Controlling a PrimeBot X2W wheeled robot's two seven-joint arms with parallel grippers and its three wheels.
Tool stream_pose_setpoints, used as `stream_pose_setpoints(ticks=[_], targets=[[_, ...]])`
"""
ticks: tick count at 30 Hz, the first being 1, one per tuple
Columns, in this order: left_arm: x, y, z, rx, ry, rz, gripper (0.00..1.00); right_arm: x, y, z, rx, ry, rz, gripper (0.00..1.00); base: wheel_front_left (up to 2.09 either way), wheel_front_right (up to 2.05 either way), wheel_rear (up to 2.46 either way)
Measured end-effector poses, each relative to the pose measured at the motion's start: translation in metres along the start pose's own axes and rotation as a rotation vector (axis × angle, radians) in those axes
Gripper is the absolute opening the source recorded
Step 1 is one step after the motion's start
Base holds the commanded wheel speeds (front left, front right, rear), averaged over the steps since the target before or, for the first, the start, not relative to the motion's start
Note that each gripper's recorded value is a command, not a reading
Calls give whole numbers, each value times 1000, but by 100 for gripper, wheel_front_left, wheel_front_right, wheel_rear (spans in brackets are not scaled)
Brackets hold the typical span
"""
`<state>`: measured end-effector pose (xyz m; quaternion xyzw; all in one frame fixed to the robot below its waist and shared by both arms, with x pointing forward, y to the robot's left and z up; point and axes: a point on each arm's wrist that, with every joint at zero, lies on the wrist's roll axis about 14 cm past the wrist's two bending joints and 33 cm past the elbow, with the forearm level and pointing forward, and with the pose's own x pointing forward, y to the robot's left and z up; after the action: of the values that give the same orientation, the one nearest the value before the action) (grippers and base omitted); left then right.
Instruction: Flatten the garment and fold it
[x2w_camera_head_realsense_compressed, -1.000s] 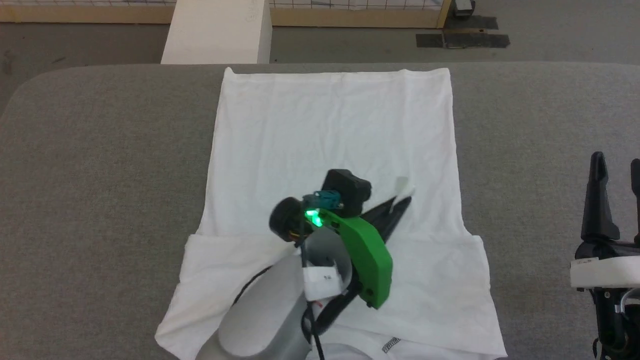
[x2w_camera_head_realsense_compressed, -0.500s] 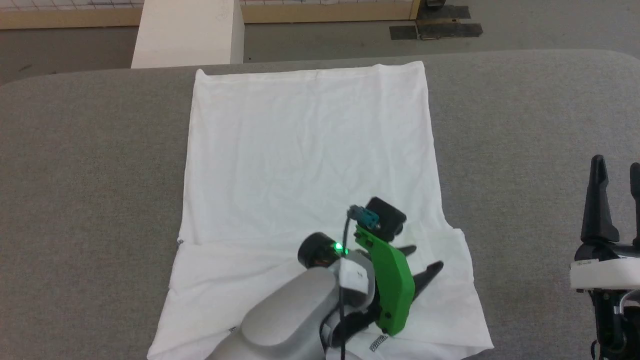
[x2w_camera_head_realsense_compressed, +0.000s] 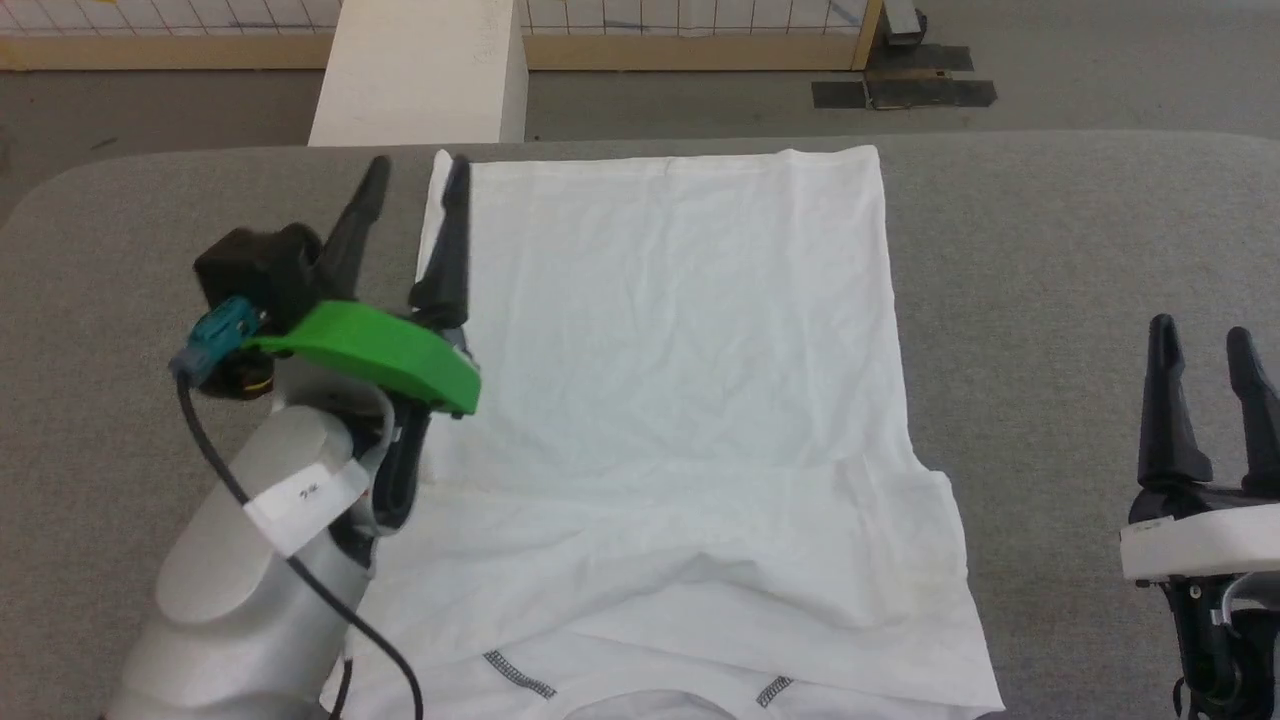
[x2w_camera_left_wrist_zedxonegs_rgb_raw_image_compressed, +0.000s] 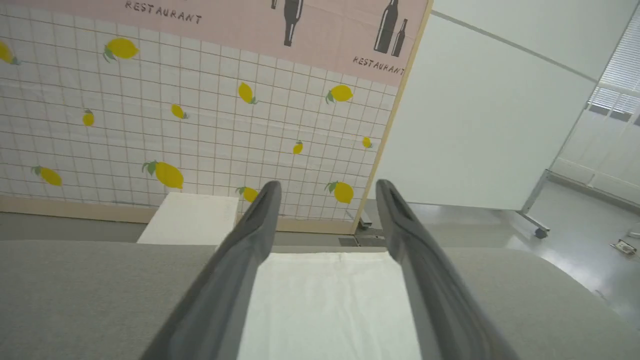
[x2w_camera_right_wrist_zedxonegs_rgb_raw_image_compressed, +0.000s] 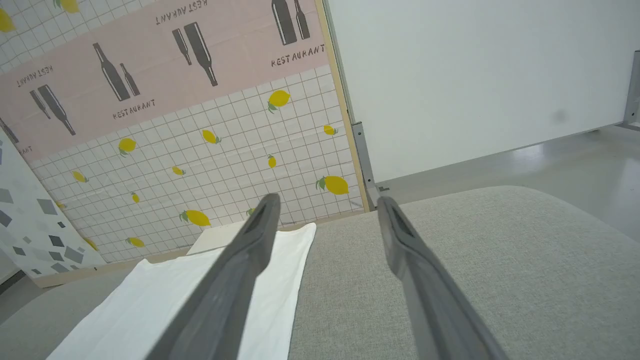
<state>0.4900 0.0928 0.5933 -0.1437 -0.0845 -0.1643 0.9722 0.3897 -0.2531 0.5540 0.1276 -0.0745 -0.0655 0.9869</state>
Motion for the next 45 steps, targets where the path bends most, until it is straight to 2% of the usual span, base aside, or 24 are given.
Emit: stream_pose_setpoints(ticks=[3, 6, 10, 18, 24, 31, 38, 43, 44, 45], targets=[[-15, 27, -5, 93, -13, 79, 100, 5, 4, -7, -7, 37, 10, 100, 0, 0, 0], [-21, 45, 3, 137, -50, 146, 100, 19, 9, -12, -5, 74, 22, 100, 0, 0, 0], [-23, 63, 27, 184, -161, 221, 100, 66, 24, -15, -14, 132, 54, 100, 0, 0, 0], [-16, 75, 4, 198, -158, 226, 100, 169, 28, -40, -84, 321, 37, 100, 0, 0, 0], [-8, 87, -33, 202, -98, 224, 100, 226, 27, -88, -207, 545, 22, 100, 0, 0, 0], [-12, 108, -71, 209, -14, 258, 100, 229, 26, -181, -378, 945, 15, 100, 0, 0, 0], [-20, 127, -96, 226, 54, 294, 100, 220, 38, -240, -446, 1137, 62, 100, 0, 0, 0], [-21, 133, -111, 231, 104, 296, 100, 222, 39, -252, -465, 1196, 78, 100, 0, 0, 0], [-17, 131, -113, 229, 116, 278, 100, 222, 39, -253, -460, 1211, 78, 36, 0, 0, 0], [-10, 129, -113, 225, 125, 257, 100, 223, 38, -251, -454, 1216, 79, 7, 0, 0, 0]])
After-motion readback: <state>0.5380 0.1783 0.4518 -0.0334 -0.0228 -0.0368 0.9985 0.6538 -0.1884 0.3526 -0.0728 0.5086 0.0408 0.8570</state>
